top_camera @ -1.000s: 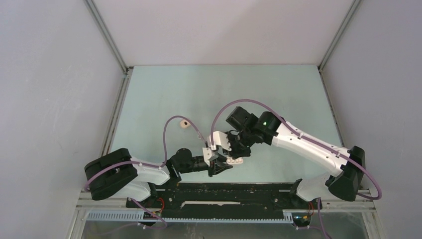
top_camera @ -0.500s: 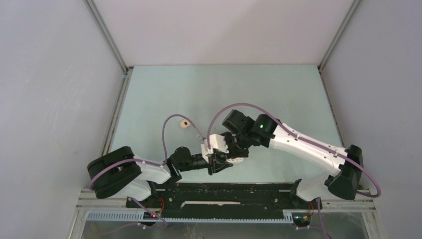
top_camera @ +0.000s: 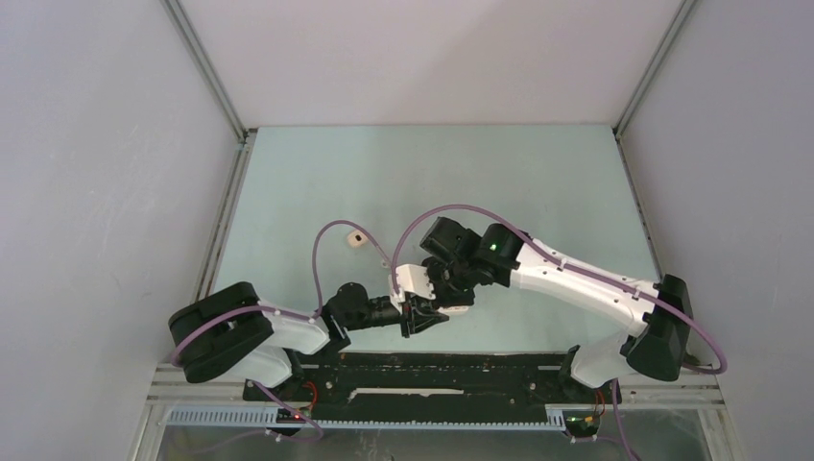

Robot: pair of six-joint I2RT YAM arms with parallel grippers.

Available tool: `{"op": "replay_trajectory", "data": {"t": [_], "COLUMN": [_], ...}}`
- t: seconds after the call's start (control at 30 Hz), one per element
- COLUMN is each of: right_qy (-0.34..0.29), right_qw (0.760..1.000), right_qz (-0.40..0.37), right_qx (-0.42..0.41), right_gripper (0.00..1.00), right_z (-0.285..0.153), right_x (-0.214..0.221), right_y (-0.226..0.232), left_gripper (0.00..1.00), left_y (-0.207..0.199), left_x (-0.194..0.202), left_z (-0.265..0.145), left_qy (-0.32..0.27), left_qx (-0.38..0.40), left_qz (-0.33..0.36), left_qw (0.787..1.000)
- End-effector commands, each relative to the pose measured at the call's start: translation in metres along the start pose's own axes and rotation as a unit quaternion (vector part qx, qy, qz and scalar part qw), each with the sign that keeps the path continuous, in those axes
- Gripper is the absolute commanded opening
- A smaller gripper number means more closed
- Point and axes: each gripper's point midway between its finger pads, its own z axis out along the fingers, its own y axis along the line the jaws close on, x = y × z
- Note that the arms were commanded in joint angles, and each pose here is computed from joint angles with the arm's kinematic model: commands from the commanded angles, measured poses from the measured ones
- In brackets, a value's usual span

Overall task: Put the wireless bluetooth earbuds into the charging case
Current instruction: Place the earbud in the charging case.

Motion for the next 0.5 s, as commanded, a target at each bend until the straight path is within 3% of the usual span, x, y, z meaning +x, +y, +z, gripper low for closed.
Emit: {"op": "replay_trajectory", "data": {"t": [0.0,0.23,0.47], "right_qy": [-0.007,-0.006,-0.035], "right_qw": [1.0,1.0,0.999], "right_qz": [-0.012,-0.008,-0.029], "right_qx": [0.012,0.016,0.015], "right_gripper": [0.02,0.09,0.25], "right_z": [0.001,0.002,-0.022], "right_x": [-0.011,-0.012,-0.016], "right_y": [-0.006,-0.009,0.001], "left_gripper": [0.0,0.0,0.0], "left_y": [-0.005,-0.005,-0.004], "left_x": [-0.027,-0.026,-0.024], "left_z": [0.005,0.004,0.005], "left_qy": [-0.044,-0.041,-0.037], "left_qx": [0.018,0.018,0.016], "left_qz": [0.014,0.014,0.014], "left_qw": [0.999,0.999,0.999]}}
